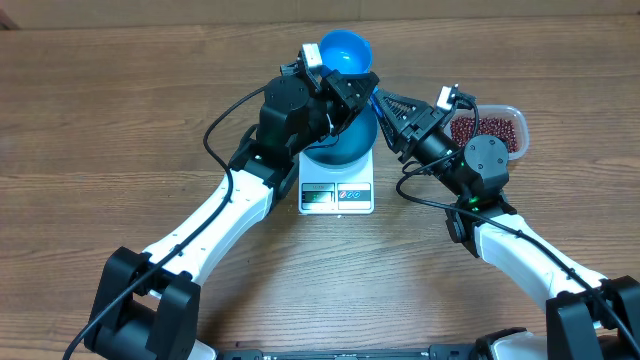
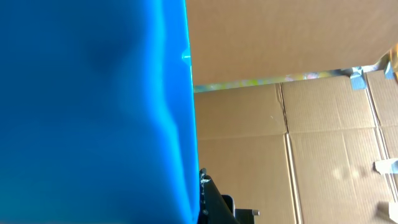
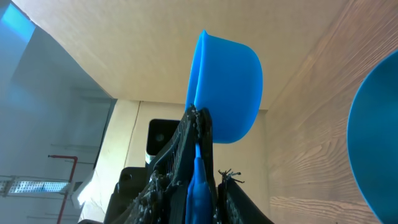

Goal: Scoop item into bowl and weigh 150g on scale

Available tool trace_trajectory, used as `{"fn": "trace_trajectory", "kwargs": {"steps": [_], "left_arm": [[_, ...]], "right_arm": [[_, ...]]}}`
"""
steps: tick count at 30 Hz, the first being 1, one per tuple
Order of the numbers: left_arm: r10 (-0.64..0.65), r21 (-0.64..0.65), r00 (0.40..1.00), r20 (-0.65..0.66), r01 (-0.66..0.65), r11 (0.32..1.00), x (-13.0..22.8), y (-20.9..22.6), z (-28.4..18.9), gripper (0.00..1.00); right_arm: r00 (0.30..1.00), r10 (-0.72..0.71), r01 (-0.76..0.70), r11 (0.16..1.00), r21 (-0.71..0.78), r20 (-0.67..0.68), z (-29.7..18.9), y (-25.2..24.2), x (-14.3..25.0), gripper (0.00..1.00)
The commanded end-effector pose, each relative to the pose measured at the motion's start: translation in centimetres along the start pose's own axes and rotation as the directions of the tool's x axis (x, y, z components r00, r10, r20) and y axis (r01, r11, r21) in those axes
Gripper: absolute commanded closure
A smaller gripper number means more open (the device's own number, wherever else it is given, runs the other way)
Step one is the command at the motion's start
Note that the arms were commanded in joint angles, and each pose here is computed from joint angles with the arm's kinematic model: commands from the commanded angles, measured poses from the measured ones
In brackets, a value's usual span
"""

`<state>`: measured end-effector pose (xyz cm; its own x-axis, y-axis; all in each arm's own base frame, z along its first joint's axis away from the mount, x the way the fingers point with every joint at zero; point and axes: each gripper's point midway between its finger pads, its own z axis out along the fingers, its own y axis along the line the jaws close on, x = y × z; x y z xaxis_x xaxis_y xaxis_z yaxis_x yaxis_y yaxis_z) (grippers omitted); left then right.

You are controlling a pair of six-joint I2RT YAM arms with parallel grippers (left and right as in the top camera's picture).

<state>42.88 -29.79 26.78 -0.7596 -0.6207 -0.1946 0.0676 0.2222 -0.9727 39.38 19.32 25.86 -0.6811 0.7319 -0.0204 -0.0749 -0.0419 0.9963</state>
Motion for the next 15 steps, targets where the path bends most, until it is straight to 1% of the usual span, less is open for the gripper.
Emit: {"fn": "trace_trajectory", "kwargs": {"steps": [1,6,15], "left_arm": [[0.031,0.007,0.999,-0.005,-0.031,0.999,0.8,-0.5,0.1,0.96],[-0.018,-0.033,1.000,0.008,0.018,0.999,0.7,0.4,0.1,0.96],[-0.019,-0.036,1.000,0.010,0.019,0.999,0.7,0.5,0.1,0.96]], "right_arm": [[1.000,-0.001,0.001,1.000,-0.011,0.010,0.3,0.4,-0.2,0.76],[1.000,0.017,-0.017,1.000,-0.012,0.011,0.3,0.5,-0.2,0.78],[0.999,0.048,-0.048,0.999,-0.005,0.010,0.3,0.3,-0.2,0.83]]}}
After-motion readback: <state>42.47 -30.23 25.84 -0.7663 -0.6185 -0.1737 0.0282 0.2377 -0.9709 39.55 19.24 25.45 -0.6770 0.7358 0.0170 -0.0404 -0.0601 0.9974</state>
